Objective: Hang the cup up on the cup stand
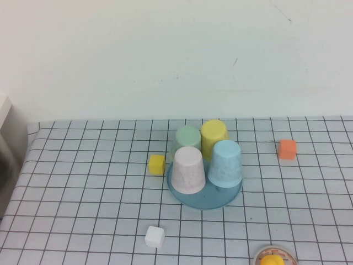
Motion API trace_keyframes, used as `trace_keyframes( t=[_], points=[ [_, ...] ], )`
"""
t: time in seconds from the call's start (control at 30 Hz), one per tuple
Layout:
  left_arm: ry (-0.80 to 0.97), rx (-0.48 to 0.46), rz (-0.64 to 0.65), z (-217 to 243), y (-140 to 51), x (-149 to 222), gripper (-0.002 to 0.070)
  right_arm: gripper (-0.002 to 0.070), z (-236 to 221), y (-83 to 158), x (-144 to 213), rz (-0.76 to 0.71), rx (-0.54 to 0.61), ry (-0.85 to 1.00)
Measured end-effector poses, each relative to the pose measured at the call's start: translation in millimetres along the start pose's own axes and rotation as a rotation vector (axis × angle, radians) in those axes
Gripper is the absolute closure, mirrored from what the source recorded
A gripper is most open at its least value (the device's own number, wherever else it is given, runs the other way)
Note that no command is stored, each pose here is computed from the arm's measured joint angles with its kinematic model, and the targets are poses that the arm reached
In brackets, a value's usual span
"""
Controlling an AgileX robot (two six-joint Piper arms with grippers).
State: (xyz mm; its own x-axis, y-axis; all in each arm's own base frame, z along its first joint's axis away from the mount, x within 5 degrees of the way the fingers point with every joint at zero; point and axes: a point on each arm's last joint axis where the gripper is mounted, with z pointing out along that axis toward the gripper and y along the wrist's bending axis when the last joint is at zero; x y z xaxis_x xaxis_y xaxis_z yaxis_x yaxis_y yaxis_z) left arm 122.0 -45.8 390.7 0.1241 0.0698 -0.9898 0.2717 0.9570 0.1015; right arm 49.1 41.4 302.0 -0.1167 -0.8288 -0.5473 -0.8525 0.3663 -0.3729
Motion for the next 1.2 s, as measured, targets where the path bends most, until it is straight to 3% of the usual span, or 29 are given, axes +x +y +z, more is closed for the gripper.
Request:
trace_keyframes(
  t=[0.17, 0.3, 0.5, 0.83, 0.97, 1.2],
  points=[
    [-0.02, 0.048, 0.055, -33.5, 0.1, 47.8, 0.0675, 0.0678, 0.0, 0.0, 0.0, 0.0, 0.0, 0.0],
    [-0.074, -0.011, 0.046, -63.8, 0.5, 69.5, 0.0675, 0.0678, 0.0, 0.0, 0.0, 0.0, 0.0, 0.0],
    [-0.119, -0.095, 0.04, -82.4, 3.7, 80.8, 0.0675, 0.0678, 0.0, 0.0, 0.0, 0.0, 0.0, 0.0],
    [-0.103, -0.064, -0.014, -88.0, -1.1, 95.1, 0.0675, 0.0678, 0.0, 0.0, 0.0, 0.0, 0.0, 0.0],
    [-0.031, -0.087, 0.028, -92.6, -2.1, 114.3, 0.0675, 0.0678, 0.0, 0.0, 0.0, 0.0, 0.0, 0.0],
    [0.231, -0.17, -0.059, -97.5, 1.0, 166.7, 0.0675, 0.0678, 0.0, 0.1, -0.1, 0.001, -0.001, -0.001]
  ],
)
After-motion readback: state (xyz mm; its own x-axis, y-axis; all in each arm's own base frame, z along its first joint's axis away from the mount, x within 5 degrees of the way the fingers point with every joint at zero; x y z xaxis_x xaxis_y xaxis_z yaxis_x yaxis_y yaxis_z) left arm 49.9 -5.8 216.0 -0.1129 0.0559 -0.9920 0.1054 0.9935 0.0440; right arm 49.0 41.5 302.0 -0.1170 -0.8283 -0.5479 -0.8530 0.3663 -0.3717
